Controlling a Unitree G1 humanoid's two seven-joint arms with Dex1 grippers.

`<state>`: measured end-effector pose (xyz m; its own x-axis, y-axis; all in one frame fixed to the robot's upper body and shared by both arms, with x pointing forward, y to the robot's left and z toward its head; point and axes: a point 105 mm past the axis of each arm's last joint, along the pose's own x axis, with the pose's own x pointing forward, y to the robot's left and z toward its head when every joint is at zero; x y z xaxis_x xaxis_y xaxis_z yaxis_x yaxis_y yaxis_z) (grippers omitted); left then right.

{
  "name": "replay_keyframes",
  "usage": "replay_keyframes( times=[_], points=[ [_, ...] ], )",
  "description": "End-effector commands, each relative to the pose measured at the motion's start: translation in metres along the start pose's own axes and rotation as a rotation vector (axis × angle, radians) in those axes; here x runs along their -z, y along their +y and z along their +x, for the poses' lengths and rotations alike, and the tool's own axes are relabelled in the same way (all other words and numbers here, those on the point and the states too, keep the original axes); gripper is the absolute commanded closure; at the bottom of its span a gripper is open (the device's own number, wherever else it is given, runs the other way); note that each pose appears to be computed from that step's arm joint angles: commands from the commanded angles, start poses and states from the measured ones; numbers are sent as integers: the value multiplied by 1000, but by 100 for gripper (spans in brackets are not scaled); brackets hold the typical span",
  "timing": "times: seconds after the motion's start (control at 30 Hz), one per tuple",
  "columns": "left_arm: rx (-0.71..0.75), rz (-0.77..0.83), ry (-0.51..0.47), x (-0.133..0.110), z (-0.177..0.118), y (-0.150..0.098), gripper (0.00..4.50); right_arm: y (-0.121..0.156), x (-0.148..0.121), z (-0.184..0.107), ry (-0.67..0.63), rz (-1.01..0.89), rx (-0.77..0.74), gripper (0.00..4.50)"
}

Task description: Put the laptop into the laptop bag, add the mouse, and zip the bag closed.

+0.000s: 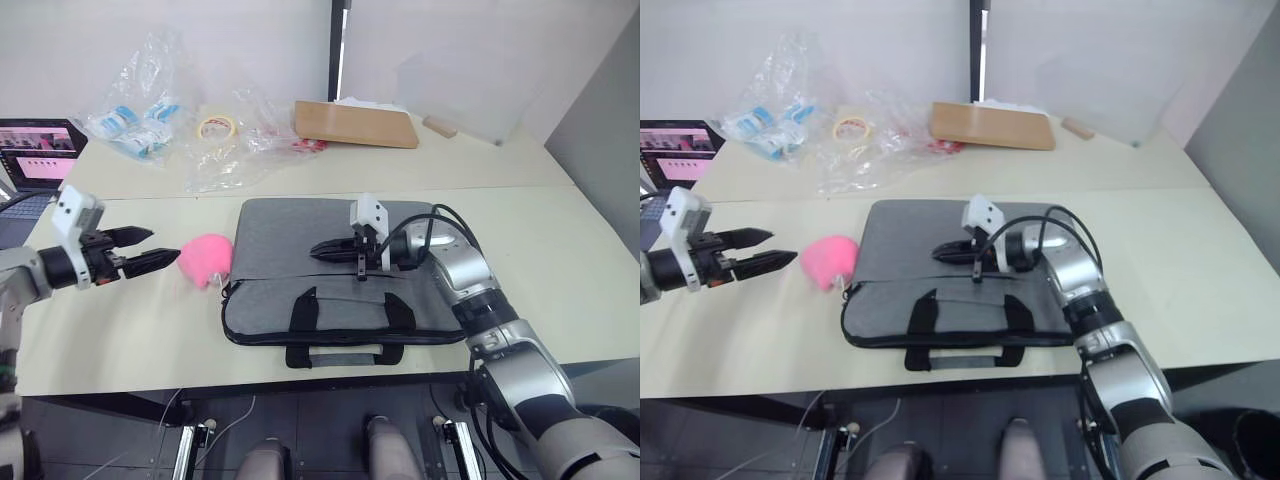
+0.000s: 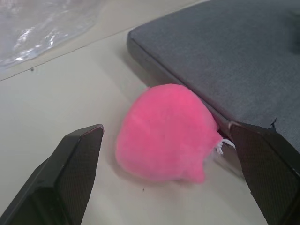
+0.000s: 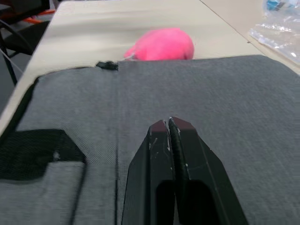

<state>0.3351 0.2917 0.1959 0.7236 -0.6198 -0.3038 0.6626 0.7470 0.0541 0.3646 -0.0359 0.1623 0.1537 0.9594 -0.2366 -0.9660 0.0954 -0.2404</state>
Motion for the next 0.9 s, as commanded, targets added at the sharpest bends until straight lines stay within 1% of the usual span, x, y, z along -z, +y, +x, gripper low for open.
replay_keyframes(
  times=[0.03, 0.1, 0.17, 0.3, 0.37, 0.43, 0.47, 0.6, 0.63, 0.67, 0.7, 0.83, 0.9],
  points=[
    [43, 60, 27, -9, 15, 6, 0, 0, 10, 3, 26, -13, -14, 448],
    [94, 72, 78, -4, 32, 8, 0, 4, 18, 4, 42, 0, -25, 448],
    [125, 83, 129, 2, 44, 10, 0, 6, 22, 4, 46, 6, -31, 448],
    [128, 111, 205, 14, 57, 15, 0, 6, 23, 5, 44, 10, -32, 448],
    [180, 122, 278, 27, 57, 10, 0, 8, 25, 7, 48, 15, -36, 448],
    [219, 104, 299, 31, 55, 7, 55, 9, 27, 8, 50, 17, -36, 450],
    [228, 98, 294, 30, 53, 7, 81, 9, 28, 9, 51, 18, -35, 450],
    [251, 101, 287, 29, 43, 6, 215, 9, 32, 11, 57, 22, -34, 450],
    [255, 94, 286, 29, 39, 6, 255, 9, 33, 11, 60, 22, -37, 450],
    [259, 91, 284, 29, 34, 6, 277, 10, 34, 12, 62, 23, -39, 450],
    [263, 89, 282, 29, 31, 6, 317, 10, 35, 12, 64, 24, -41, 450],
    [212, 89, 252, 30, 10, 8, 439, 10, 44, 18, 100, -4, -32, 450],
    [197, 51, 226, 28, 5, 3, 446, 10, 51, 20, 127, -11, -25, 450]
  ],
)
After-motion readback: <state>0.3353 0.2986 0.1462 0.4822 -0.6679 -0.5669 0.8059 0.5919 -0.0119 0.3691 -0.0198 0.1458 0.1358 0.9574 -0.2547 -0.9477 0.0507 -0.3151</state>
